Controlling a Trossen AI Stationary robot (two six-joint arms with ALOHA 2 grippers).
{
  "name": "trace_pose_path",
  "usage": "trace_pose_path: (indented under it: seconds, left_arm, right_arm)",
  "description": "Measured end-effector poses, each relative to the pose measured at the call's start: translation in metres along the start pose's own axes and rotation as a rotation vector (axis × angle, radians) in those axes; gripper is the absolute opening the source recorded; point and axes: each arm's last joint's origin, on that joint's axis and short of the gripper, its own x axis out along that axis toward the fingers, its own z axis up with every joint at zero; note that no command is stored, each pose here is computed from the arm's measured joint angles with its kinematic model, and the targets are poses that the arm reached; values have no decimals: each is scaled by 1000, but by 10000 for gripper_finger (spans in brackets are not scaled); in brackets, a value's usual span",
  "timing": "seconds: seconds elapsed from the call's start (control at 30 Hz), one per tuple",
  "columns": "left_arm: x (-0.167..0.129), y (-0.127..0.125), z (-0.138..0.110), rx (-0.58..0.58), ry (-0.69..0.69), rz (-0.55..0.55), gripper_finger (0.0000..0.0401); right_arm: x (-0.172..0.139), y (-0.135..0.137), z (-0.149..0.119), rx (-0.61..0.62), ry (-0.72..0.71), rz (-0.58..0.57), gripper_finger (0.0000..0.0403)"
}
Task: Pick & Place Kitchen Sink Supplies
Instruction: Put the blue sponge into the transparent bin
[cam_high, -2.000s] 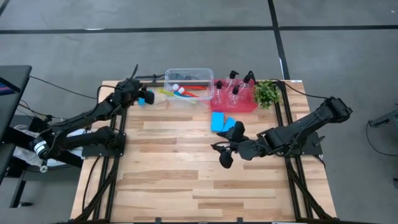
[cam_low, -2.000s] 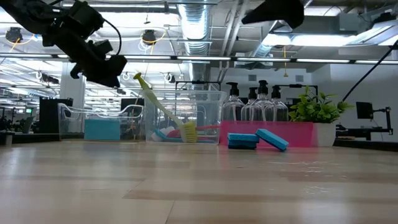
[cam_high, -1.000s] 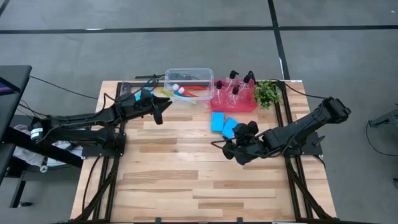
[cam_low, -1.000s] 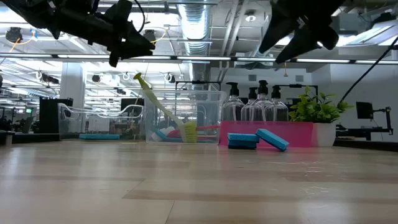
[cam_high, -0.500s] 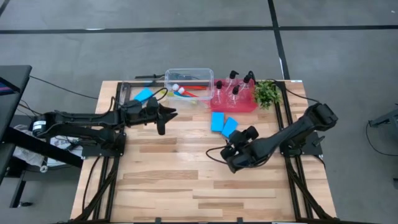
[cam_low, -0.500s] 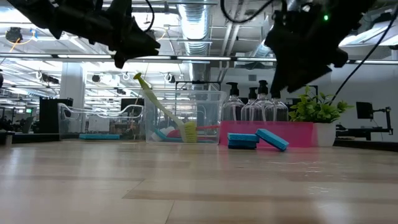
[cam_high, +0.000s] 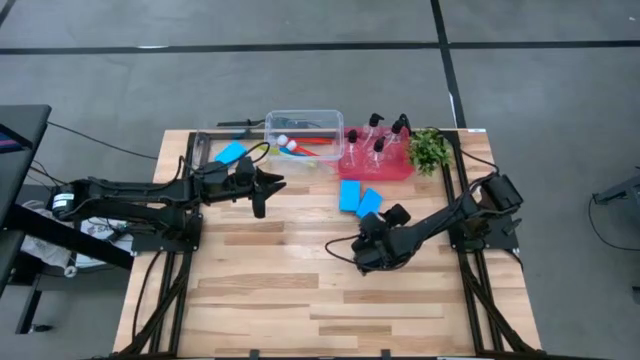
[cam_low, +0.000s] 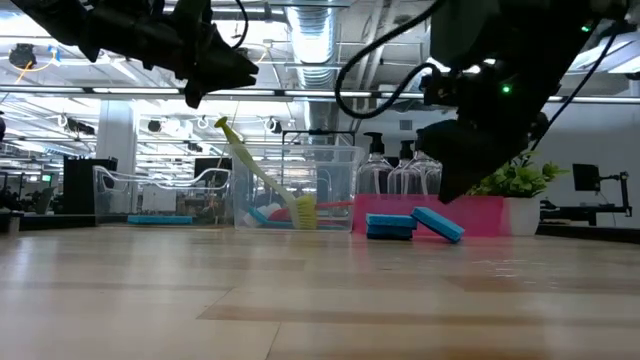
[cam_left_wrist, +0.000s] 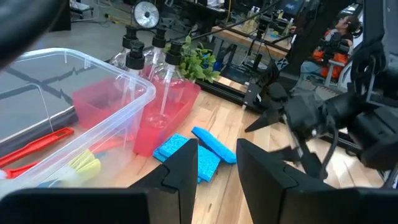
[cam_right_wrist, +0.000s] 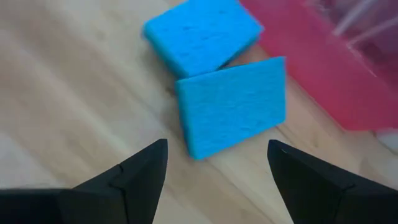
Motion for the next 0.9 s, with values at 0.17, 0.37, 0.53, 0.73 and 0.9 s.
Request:
trace_pose_path:
  seconds: [0.17, 0.37, 0.53, 0.73, 0.9]
  left_arm:
    - [0, 0, 1, -1, -11, -3, 111]
    - [0, -1, 1, -1, -12, -10, 111]
    - [0, -1, 2, 0, -17, -11, 111]
    - [0, -1, 2, 2, -23, -13, 111]
    - [0, -1, 2, 2, -23, -13, 111]
  right_arm:
    - [-7, 2, 2, -151, 5, 72, 270]
    - [-21, -8, 12, -218, -31, 115, 270]
    - [-12, -11, 24, -164, -38, 110, 270]
    - [1, -8, 30, -121, -17, 121, 270]
    - [2, -4, 35, -139, -32, 161, 270]
